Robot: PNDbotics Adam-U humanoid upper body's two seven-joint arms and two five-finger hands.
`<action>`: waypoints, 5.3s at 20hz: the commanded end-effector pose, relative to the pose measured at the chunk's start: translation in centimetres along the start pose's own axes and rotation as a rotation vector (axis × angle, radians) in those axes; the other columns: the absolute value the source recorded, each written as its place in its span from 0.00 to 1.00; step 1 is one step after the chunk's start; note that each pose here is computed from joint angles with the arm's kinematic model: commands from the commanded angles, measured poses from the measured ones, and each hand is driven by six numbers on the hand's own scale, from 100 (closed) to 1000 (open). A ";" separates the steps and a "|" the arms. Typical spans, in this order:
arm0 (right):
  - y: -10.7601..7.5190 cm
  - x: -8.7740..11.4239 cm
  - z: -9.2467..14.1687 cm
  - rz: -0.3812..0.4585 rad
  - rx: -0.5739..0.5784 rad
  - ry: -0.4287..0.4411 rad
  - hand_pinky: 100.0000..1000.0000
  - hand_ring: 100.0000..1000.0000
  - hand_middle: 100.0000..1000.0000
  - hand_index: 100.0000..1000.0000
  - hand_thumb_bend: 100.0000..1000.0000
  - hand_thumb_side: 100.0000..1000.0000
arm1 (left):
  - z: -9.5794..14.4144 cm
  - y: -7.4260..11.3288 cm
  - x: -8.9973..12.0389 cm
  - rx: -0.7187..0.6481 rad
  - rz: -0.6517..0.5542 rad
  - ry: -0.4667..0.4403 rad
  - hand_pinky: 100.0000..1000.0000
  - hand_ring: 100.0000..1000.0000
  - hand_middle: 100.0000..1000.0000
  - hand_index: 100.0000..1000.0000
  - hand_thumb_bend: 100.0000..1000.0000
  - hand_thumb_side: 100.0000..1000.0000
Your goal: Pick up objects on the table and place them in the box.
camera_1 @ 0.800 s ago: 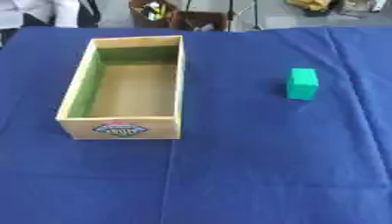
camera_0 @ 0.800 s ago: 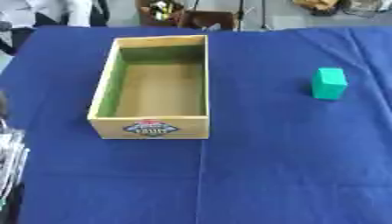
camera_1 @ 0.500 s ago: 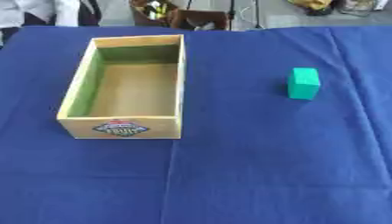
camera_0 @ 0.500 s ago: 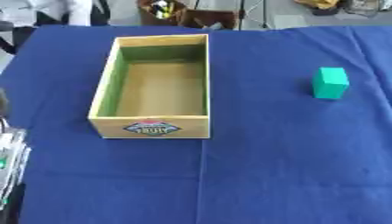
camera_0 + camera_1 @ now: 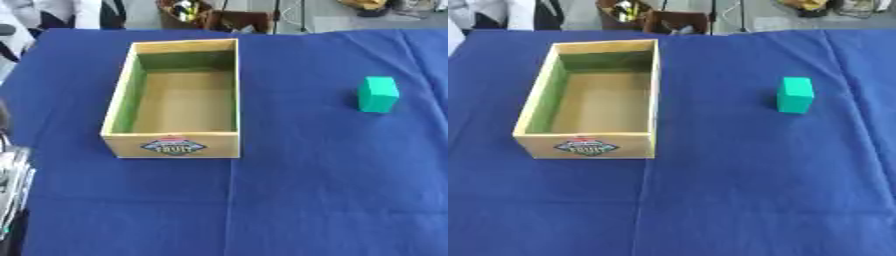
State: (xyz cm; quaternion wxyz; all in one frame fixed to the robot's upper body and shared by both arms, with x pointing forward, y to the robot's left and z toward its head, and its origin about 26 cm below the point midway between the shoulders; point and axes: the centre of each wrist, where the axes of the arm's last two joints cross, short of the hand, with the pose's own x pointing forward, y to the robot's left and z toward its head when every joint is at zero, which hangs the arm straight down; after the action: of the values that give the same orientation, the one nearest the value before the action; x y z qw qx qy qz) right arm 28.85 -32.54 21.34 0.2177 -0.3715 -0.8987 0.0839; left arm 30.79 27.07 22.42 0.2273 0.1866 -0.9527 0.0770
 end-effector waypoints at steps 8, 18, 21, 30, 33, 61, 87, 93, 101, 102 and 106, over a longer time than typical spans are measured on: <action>-3.4 1.3 -5.3 0.314 0.314 -0.067 0.86 0.87 0.80 0.86 0.00 1.00 | -0.5 0.1 0.6 -0.009 0.007 -0.024 0.52 0.67 0.83 0.87 0.00 1.00; -5.2 3.0 -9.0 0.563 0.671 -0.134 0.87 0.91 0.86 0.92 0.12 1.00 | -0.5 0.1 0.6 -0.020 0.007 -0.021 0.52 0.67 0.83 0.87 0.00 1.00; -5.4 3.6 -9.9 0.634 0.771 -0.127 0.88 0.93 0.87 0.95 0.16 1.00 | -0.5 0.0 0.6 -0.025 0.009 -0.019 0.52 0.67 0.83 0.87 0.00 1.00; -4.8 2.2 -12.2 0.735 0.939 -0.052 0.88 0.94 0.89 0.97 0.26 1.00 | -0.5 -0.3 0.6 -0.040 0.022 -0.017 0.52 0.67 0.83 0.87 0.00 1.00; -4.4 0.8 -13.0 0.757 0.972 -0.009 0.88 0.94 0.89 0.97 0.26 1.00 | -0.5 -0.3 0.7 -0.044 0.026 -0.016 0.52 0.67 0.83 0.87 0.00 1.00; 2.0 -6.5 -13.4 0.726 1.270 0.192 0.89 0.94 0.85 0.97 0.50 0.64 | -0.5 -0.8 0.8 -0.062 0.053 -0.009 0.51 0.67 0.84 0.87 0.00 1.00; 4.0 -7.7 -13.0 0.674 1.422 0.190 0.90 0.94 0.87 0.96 0.20 0.41 | -0.7 -1.3 1.0 -0.069 0.071 -0.015 0.51 0.67 0.84 0.87 0.00 1.00; 4.2 -8.2 -12.8 0.690 1.420 0.208 0.89 0.92 0.79 0.93 0.12 0.38 | -0.7 -1.3 1.0 -0.067 0.070 -0.014 0.51 0.67 0.84 0.87 0.00 1.00; 4.2 -8.4 -12.9 0.697 1.342 0.213 0.84 0.84 0.62 0.81 0.00 0.29 | -0.7 -1.3 1.0 -0.068 0.071 -0.012 0.51 0.67 0.84 0.87 0.00 1.00; 4.2 -8.4 -13.0 0.695 1.331 0.210 0.83 0.83 0.60 0.79 0.00 0.29 | -0.7 -1.3 1.0 -0.068 0.071 -0.012 0.51 0.67 0.84 0.87 0.00 1.00; 4.2 -8.1 -13.1 0.677 1.289 0.192 0.81 0.79 0.53 0.70 0.00 0.25 | -0.7 -1.3 1.0 -0.066 0.070 -0.010 0.51 0.67 0.84 0.87 0.00 1.00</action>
State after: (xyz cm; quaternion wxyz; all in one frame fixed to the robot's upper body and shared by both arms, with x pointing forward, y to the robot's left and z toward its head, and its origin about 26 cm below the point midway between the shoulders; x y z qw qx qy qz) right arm 42.88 -35.05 27.56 0.4430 -0.4174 -0.4733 0.6368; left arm 31.02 25.86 22.87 0.2385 0.1496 -0.9580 0.0536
